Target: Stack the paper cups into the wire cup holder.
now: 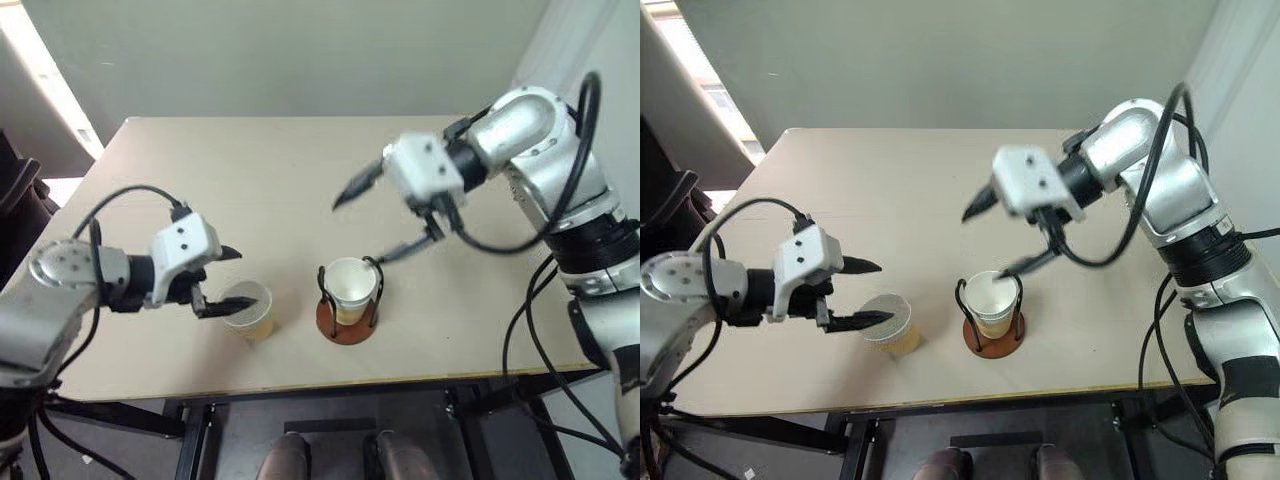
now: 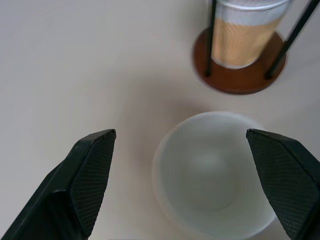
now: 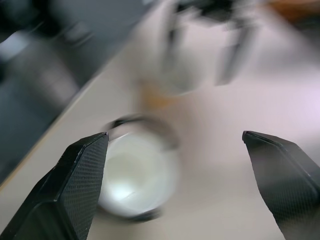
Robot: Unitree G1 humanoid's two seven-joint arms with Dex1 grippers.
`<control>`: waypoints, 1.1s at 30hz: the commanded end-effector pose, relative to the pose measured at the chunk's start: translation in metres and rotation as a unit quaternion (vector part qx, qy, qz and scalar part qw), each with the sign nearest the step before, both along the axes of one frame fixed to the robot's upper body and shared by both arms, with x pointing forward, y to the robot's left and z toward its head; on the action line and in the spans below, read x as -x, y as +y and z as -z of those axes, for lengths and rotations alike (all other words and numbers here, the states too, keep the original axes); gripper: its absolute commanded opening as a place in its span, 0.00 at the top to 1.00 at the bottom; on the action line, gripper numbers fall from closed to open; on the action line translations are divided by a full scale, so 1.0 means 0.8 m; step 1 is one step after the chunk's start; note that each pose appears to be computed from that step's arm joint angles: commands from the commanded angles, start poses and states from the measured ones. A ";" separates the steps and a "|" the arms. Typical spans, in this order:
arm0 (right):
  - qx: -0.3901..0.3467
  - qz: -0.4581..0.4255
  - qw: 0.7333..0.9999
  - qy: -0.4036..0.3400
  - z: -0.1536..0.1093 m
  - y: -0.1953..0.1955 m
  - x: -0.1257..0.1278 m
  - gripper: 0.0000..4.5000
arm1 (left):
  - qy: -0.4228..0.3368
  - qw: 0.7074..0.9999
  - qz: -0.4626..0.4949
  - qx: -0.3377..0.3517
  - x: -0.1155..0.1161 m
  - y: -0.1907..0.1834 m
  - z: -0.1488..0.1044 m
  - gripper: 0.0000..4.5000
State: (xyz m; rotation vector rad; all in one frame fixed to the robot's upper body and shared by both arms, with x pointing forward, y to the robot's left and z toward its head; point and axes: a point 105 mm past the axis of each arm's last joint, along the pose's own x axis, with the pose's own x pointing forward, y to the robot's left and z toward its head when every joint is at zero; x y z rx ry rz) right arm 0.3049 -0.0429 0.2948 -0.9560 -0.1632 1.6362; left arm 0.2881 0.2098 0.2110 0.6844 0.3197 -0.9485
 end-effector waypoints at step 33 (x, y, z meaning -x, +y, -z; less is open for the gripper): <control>-0.073 0.102 0.981 0.149 0.028 -0.054 0.051 0.00 | 0.081 0.936 0.269 -0.214 -0.045 -0.036 0.020 0.99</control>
